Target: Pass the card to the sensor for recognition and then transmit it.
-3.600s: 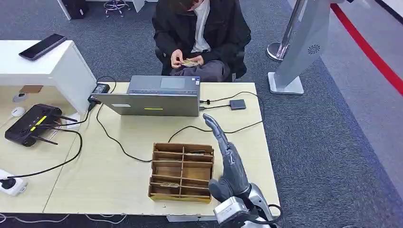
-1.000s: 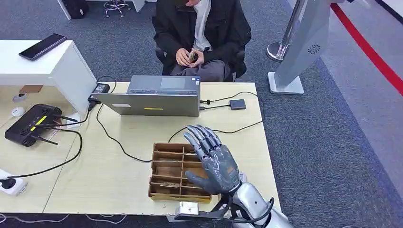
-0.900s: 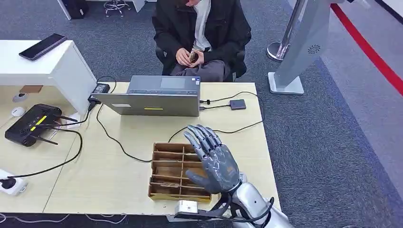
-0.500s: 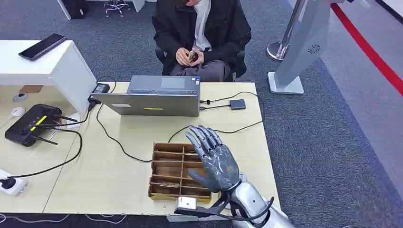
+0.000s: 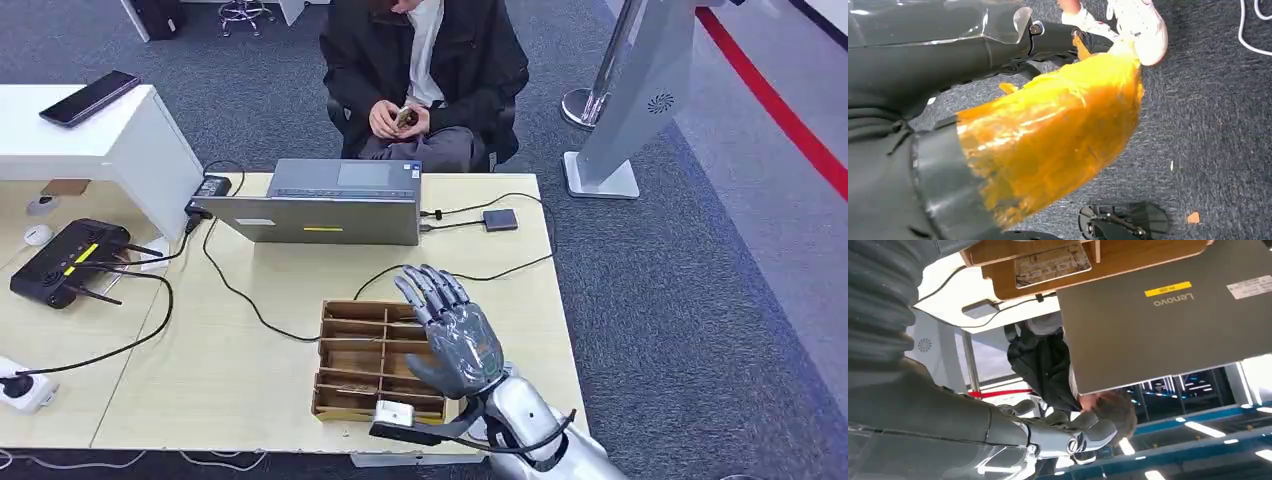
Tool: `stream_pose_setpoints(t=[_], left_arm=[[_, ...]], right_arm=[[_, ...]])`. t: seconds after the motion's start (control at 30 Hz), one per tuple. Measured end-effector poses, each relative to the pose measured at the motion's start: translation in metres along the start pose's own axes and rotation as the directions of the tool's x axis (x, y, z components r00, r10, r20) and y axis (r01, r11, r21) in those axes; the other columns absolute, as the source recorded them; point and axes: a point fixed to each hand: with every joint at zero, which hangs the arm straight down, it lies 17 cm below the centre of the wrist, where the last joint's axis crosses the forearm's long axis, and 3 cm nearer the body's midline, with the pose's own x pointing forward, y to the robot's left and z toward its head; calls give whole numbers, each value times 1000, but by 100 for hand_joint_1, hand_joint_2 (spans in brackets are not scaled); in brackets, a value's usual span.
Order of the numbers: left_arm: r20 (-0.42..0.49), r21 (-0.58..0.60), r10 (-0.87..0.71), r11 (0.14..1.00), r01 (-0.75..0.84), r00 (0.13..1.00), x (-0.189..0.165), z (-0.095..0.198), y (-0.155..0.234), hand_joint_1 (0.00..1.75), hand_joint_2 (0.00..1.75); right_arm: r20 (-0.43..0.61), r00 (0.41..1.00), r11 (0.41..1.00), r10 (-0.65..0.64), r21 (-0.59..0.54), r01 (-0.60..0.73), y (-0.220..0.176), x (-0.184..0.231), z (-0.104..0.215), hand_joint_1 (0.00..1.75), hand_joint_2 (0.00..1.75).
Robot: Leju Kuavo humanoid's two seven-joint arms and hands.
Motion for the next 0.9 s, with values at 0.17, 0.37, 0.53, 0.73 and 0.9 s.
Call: stream_pose_setpoints(t=[0.17,0.37,0.53,0.73,0.9], left_arm=[[2,-3,-3,1000,3,1000,0,0,-1,0,0],[4,-6,-6,1000,6,1000,1,0,-1,0,0],[7,-9,-11,1000,11,1000,1,0,-2,0,0],[11,-12,-18,1000,18,1000,1,0,-2,0,0],[12,-12,-18,1000,19,1000,2,0,-3,0,0]], right_arm=[[-4,1000,1000,5,6,-5,1,-3,-4,0,175],[-11,1000,1000,6,21,-5,4,-4,-9,2,175],[-12,1000,999,6,31,-6,6,-4,-12,9,175],[-14,1000,999,9,40,-9,9,-6,-14,14,175],[-15,1000,999,10,49,-9,11,-6,-16,16,175]])
